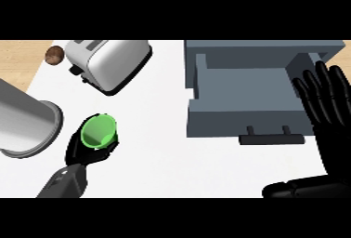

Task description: Pick up the cup, place it into the drawer and close the drawer

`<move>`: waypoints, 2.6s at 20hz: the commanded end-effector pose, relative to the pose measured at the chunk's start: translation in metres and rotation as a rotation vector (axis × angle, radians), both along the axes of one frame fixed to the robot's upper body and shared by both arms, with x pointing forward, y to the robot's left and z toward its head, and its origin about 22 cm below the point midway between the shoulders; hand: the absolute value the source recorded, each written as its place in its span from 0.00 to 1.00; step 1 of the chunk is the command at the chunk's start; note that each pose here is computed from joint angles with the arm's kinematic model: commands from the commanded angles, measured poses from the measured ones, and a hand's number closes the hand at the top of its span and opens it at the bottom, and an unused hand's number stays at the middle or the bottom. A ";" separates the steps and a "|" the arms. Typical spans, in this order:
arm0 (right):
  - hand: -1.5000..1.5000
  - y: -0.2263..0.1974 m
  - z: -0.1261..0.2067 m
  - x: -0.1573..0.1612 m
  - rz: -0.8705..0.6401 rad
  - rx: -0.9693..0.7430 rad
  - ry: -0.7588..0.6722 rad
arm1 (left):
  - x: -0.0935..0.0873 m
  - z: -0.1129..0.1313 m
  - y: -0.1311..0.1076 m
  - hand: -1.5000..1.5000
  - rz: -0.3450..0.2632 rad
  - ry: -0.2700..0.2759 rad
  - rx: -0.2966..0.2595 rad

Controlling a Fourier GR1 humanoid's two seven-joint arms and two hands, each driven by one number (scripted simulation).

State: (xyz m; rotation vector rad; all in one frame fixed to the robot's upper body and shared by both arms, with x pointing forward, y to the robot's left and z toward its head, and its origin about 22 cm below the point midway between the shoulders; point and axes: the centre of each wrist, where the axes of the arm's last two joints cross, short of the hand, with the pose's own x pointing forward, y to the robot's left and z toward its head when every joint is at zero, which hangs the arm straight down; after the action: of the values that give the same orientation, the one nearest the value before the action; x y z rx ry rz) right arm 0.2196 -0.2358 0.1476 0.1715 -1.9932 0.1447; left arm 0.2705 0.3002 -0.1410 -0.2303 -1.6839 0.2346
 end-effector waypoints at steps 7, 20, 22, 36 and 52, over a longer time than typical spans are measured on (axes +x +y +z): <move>0.00 -0.001 -0.010 0.009 -0.003 -0.016 -0.013 | 0.007 0.007 0.003 1.00 0.041 -0.213 0.007; 0.00 0.007 0.000 -0.004 -0.014 -0.005 -0.001 | 0.017 0.031 -0.015 1.00 0.098 -0.355 -0.002; 0.00 -0.006 -0.005 -0.001 -0.032 -0.033 0.027 | 0.016 0.039 -0.009 1.00 0.050 -0.368 -0.008; 0.00 -0.018 0.002 0.000 -0.023 -0.019 0.002 | 0.045 0.185 -0.109 1.00 -0.118 -0.430 -0.042; 0.00 0.000 -0.012 0.000 -0.045 -0.022 0.005 | 0.104 0.296 -0.196 1.00 -0.139 -0.469 0.114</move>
State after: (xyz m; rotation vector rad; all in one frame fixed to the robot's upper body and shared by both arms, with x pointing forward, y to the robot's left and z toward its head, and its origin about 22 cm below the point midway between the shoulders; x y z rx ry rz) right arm 0.2225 -0.2423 0.1380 0.1303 -1.9905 0.1359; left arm 0.3665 0.1312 0.1386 -0.3548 -2.1122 0.0207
